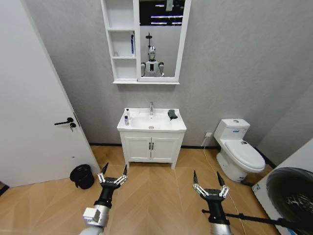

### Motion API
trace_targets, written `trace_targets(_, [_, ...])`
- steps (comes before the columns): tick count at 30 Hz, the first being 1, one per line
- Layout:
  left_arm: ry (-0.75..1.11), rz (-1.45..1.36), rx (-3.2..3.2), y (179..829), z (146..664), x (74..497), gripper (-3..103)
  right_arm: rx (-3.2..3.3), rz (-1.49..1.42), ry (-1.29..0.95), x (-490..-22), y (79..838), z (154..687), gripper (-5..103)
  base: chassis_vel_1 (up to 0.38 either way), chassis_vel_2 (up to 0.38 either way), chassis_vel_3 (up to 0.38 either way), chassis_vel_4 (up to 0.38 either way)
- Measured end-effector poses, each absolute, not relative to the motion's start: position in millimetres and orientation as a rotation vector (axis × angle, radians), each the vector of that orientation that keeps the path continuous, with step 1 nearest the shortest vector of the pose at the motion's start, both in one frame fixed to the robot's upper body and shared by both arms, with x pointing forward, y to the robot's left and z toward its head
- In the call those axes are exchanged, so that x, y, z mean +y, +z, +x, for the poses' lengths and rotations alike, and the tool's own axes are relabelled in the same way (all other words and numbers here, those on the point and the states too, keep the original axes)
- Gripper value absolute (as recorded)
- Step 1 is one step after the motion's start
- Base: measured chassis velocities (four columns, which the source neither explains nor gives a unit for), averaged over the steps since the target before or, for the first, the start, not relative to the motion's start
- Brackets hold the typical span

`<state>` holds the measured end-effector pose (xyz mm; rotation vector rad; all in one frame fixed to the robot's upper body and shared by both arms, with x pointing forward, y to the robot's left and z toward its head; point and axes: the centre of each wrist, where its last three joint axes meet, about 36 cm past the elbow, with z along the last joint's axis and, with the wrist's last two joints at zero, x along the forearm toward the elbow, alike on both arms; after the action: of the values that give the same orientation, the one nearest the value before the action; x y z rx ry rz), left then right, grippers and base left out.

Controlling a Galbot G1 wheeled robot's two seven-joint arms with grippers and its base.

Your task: Move facial cleanser and shampoo from washbasin to cabinet, then wipe washbasin with towel.

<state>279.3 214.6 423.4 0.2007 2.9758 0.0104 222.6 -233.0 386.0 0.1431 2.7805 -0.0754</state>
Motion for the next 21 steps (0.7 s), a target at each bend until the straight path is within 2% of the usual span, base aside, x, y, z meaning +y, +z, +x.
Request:
trace_targets(8, [0.029, 0.195, 2.977, 426.2, 285.2, 220.1, 98, 2.77, 0.148, -0.067, -231.7, 386.1, 223.4, 100, -0.181, 0.191, 0.183, -0.198])
trace_targets(21, [0.069, 0.187, 3.014, 426.2, 288.9, 227.7, 97, 2.786, 0.156, -0.066, -232.1, 377.0, 220.4, 100, -0.274, 0.277, 0.275, -0.28])
